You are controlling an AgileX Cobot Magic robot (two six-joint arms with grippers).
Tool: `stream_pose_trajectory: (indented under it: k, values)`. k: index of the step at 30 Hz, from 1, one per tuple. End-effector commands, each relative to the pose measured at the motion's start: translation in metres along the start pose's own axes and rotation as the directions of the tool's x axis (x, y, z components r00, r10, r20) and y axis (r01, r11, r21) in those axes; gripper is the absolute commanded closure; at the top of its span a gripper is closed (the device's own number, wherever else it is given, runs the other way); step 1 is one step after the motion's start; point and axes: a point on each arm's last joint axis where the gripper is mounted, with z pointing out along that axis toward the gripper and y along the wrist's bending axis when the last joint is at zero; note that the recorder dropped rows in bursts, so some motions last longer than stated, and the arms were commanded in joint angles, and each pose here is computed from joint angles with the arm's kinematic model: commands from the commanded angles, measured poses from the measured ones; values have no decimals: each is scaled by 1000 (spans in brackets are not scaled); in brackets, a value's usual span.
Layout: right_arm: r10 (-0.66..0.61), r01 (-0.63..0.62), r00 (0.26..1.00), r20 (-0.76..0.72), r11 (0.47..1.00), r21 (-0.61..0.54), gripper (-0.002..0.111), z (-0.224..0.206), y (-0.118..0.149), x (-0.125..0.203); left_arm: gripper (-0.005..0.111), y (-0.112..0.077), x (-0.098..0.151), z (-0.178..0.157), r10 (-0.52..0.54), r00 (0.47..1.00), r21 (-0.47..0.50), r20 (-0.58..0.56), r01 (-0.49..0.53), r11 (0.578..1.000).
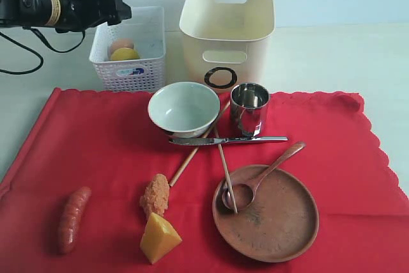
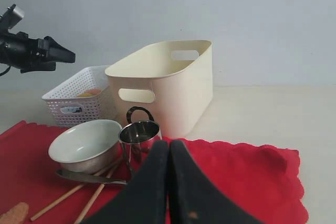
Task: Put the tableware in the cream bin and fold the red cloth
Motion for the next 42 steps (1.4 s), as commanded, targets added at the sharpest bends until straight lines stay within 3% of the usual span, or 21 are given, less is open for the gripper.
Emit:
stream_pose_trajectory:
  k: [1, 6, 9, 13, 17, 24, 30, 34, 37, 39, 41, 42]
  values:
    - [-2, 2, 1000, 5, 1000, -3, 108, 0, 0, 1, 19, -12, -12, -11, 52, 998, 86, 32, -55, 995]
    - [-2, 2, 1000, 5, 1000, -3, 108, 0, 0, 1, 20, -25, -19, -23, 144, 989, 173, 38, -149, 974]
    - [-2, 2, 1000, 5, 1000, -3, 108, 0, 0, 1, 31, -32, -24, -32, 164, 986, 209, 39, -169, 963]
    - [-2, 2, 1000, 5, 1000, -3, 108, 0, 0, 1, 62, -40, -29, -43, 179, 983, 251, 36, -182, 951]
    - [-2, 2, 1000, 5, 1000, -3, 108, 0, 0, 1, 105, -49, -32, -56, 209, 978, 309, 29, -207, 928]
    - [-2, 2, 1000, 5, 1000, -3, 108, 0, 0, 1, 107, -76, -31, -73, 243, 969, 431, 37, -235, 871]
    - [-2, 2, 1000, 5, 1000, -3, 108, 0, 0, 1, 107, -131, -31, -95, 396, 904, 435, 160, -425, 794]
    - [-2, 2, 1000, 5, 1000, -3, 108, 0, 0, 1, 107, -159, -41, -120, 510, 813, 247, 282, -575, 780]
    - [-2, 2, 1000, 5, 1000, -3, 108, 0, 0, 1, 107, -159, -47, -136, 654, 694, -41, 300, -676, 736]
    - [-2, 2, 1000, 5, 1000, -3, 108, 0, 0, 1, 107, -148, -47, -145, 750, 626, -296, 215, -690, 661]
    - [-2, 2, 1000, 5, 1000, -3, 108, 0, 0, 1, 107, -132, -46, -151, 757, 649, -497, 71, -635, 591]
    - [-2, 2, 1000, 5, 1000, -3, 108, 0, 0, 1, 107, -124, -42, -151, 735, 678, -537, -22, -628, 563]
